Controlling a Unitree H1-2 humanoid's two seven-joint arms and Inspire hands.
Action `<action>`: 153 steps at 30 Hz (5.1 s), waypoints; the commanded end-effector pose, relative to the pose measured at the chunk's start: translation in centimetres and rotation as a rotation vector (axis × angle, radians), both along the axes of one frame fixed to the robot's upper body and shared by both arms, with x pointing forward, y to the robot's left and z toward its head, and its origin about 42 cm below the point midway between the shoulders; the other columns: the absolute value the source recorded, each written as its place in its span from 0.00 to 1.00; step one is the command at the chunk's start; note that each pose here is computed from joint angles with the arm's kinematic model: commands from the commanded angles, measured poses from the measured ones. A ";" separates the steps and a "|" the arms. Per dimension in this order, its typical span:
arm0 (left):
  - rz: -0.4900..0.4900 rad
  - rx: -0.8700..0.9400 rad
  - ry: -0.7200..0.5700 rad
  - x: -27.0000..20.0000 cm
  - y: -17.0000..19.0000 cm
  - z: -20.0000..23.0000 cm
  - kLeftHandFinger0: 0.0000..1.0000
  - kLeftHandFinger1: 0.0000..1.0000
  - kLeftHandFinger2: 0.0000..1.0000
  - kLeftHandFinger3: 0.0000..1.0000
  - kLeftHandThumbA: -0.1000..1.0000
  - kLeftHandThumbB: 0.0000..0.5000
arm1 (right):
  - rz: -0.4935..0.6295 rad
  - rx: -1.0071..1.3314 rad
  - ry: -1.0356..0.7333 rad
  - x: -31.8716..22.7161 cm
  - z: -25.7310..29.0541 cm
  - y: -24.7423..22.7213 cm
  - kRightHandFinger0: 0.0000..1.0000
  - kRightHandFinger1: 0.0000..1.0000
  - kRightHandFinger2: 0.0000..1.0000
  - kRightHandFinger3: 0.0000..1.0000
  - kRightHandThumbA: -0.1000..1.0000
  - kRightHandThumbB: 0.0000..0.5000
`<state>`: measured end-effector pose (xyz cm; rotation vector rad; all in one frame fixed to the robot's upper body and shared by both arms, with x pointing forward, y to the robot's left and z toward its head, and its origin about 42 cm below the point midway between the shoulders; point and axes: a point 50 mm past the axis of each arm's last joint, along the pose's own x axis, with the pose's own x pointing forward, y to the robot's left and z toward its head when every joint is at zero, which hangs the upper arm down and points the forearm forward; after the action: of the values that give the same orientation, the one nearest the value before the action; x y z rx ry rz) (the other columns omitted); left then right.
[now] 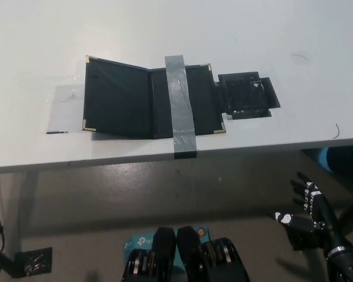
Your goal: The robot uses its left hand to push the cover of the diary kept in the middle of the desk towards the right to close it
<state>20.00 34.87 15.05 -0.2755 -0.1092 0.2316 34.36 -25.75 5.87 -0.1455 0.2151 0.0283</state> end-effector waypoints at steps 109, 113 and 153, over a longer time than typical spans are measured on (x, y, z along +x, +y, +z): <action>-0.202 -0.627 0.053 25.1 -19.4 4.2 1.00 1.00 1.00 1.00 1.00 0.44 | 0.063 -0.058 -0.102 2.7 3.6 -0.7 0.90 0.96 0.92 0.87 1.00 0.98; -0.232 -0.572 0.073 25.0 -20.7 4.1 1.00 1.00 1.00 1.00 1.00 0.46 | 0.066 -0.056 -0.098 2.7 3.4 -0.4 0.88 0.94 0.91 0.85 1.00 0.99; -0.482 2.185 -0.019 25.9 -28.3 2.3 1.00 1.00 1.00 1.00 1.00 0.69 | 0.214 -0.122 -0.078 2.4 3.5 2.8 0.84 0.91 0.90 0.89 1.00 0.94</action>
<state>46.17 11.44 18.82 1.0106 -0.1111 -0.3382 35.30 -24.89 6.62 -0.2298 0.2047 0.1152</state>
